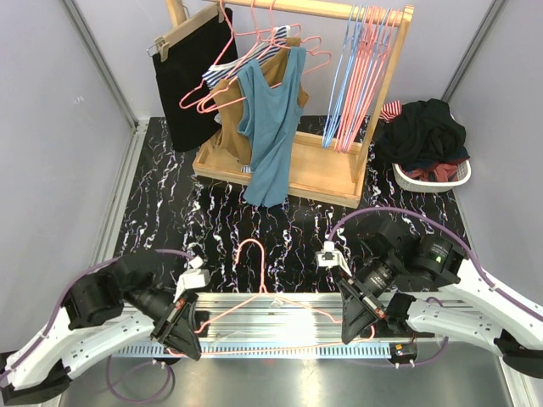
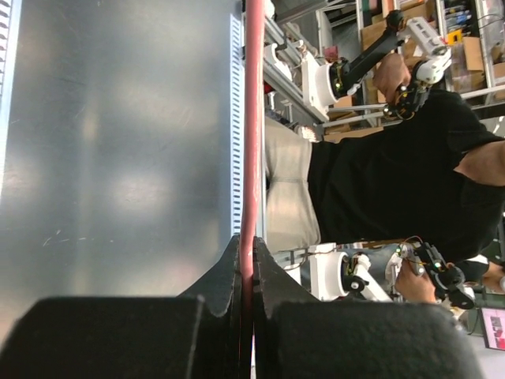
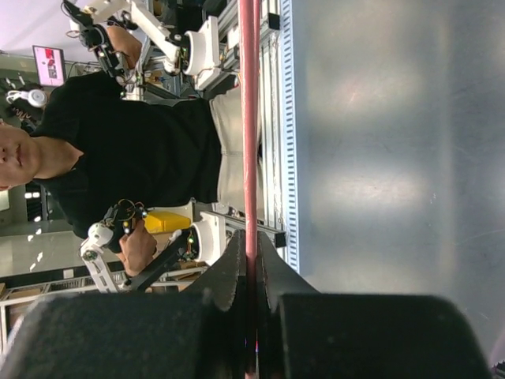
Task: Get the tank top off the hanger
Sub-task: Pass the hanger from the left arm to the right
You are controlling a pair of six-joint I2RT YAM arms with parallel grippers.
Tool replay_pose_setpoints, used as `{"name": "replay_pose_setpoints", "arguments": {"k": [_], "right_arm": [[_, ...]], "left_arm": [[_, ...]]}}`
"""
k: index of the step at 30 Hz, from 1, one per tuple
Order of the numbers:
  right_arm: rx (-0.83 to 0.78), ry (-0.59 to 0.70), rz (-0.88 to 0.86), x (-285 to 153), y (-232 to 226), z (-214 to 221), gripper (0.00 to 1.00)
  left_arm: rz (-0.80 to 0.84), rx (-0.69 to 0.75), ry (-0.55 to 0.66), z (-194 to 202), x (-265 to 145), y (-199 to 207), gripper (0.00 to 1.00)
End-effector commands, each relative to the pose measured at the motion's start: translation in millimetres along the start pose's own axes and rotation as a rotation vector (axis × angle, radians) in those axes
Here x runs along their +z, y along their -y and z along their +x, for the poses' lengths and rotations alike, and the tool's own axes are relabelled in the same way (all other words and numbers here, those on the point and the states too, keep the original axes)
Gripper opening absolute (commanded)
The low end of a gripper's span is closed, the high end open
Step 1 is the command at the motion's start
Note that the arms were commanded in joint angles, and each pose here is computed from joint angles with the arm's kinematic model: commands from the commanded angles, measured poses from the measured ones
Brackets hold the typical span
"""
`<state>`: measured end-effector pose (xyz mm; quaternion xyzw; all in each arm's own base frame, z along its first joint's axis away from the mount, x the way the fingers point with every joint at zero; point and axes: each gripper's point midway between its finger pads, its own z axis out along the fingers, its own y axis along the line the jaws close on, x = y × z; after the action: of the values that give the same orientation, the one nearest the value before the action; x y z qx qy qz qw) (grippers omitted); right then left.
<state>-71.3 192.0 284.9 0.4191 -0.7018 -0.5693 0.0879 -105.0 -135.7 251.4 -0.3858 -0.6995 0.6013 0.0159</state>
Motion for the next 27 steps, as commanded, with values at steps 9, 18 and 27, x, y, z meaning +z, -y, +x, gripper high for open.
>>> {"name": "replay_pose_setpoints", "arguments": {"k": [9,18,27], "right_arm": [[-0.061,0.092,0.235,-12.0,20.3,-10.1,0.0],[-0.166,0.434,0.687,-80.1,32.0,-61.8,0.0],[-0.238,0.982,1.158,-199.5,14.8,-152.2,0.0]], "left_arm": [[-0.771,0.055,0.232,-47.9,-66.4,-78.2,0.99],[-1.157,0.111,0.856,-105.6,-189.9,-39.2,0.99],[-1.079,0.101,0.783,-110.8,-153.3,-68.6,0.99]]}}
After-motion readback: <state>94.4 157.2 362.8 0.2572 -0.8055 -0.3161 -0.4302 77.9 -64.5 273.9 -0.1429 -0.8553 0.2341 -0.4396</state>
